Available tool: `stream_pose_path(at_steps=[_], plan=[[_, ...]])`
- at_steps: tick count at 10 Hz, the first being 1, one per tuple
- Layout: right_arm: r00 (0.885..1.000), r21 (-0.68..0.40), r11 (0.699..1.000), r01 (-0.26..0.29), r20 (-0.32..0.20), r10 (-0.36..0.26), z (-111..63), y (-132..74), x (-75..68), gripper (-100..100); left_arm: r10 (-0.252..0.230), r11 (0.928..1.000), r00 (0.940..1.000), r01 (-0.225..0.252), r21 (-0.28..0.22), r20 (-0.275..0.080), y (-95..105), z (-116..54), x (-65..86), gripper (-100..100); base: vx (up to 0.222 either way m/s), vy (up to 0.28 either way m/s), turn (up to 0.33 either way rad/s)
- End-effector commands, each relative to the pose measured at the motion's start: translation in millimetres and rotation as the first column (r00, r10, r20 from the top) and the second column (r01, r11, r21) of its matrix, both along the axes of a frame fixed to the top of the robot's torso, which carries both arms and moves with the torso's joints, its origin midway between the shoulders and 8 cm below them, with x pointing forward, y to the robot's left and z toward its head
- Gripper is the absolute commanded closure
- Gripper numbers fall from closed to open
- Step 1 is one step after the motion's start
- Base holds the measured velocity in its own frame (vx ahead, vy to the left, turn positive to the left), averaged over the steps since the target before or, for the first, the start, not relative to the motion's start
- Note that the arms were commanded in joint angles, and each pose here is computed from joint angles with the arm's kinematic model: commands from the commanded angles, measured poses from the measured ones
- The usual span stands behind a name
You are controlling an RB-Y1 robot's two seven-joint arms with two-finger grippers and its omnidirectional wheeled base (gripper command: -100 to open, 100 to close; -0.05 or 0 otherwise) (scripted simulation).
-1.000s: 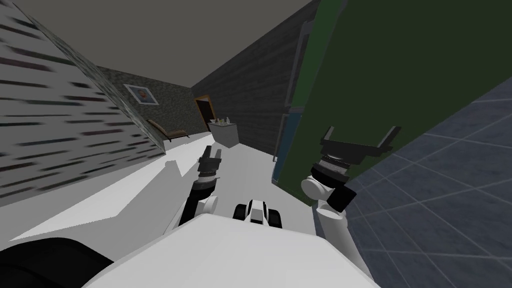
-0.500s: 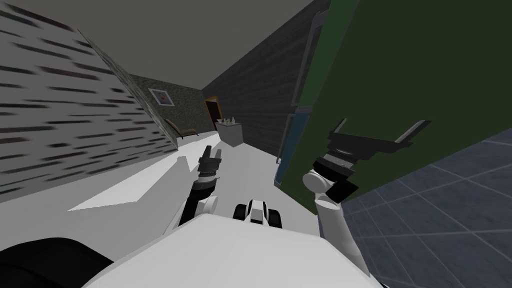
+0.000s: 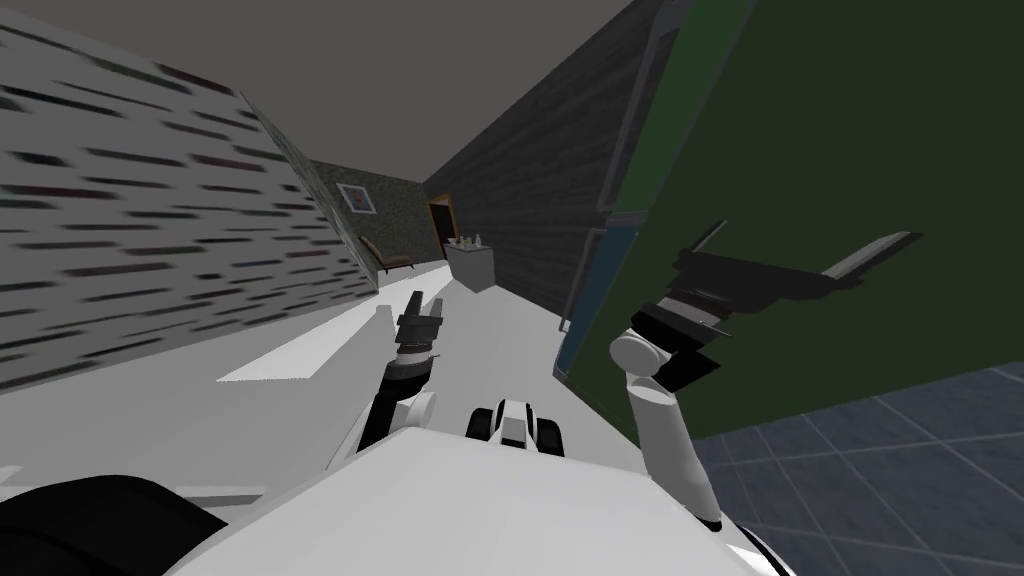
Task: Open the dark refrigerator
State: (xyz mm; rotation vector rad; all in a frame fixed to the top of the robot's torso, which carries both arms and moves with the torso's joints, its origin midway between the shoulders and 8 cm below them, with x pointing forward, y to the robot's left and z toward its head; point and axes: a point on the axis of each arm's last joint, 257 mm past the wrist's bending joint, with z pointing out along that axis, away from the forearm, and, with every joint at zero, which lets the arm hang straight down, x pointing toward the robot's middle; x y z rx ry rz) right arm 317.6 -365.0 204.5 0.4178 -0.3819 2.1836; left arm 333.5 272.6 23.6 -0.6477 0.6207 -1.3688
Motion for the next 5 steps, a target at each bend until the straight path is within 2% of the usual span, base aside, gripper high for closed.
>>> stream_pose_path(at_steps=[1, 2, 3, 4, 5], plan=[[0.995, 0.078, 0.995, -0.056, 0.081, 0.050, 10.7, -15.3, -3.8, -100, 0.000, 1.0000, 1.0000, 0.000, 0.000, 0.000, 0.1, -0.1, 0.0, 0, 0.030, -0.050, 0.237], [0.994, 0.099, 0.992, -0.079, 0.080, 0.071, 8.6, -19.0, -0.3, -100, 0.000, 1.0000, 1.0000, 0.000, 0.000, 0.000, 0.0, 0.0, 0.0, 0, 0.023, -0.051, 0.152], [0.988, 0.132, 0.986, -0.099, 0.131, 0.082, 15.4, -27.0, -4.7, -100, 0.000, 1.0000, 1.0000, 0.000, 0.000, 0.000, 0.1, -0.1, 0.0, 0, 0.030, -0.056, 0.248], [0.985, 0.152, 0.980, -0.126, 0.136, 0.105, 14.5, -30.1, -1.1, -100, 0.000, 1.0000, 1.0000, 0.000, 0.000, 0.000, 0.0, 0.0, 0.0, 0, 0.020, -0.059, 0.154], [0.984, 0.160, 0.978, -0.135, 0.135, 0.113, 13.4, -31.5, 0.5, -100, 0.000, 1.0000, 1.0000, 0.000, 0.000, 0.000, 0.1, -0.1, 0.0, 0, 0.005, -0.031, 0.003]])
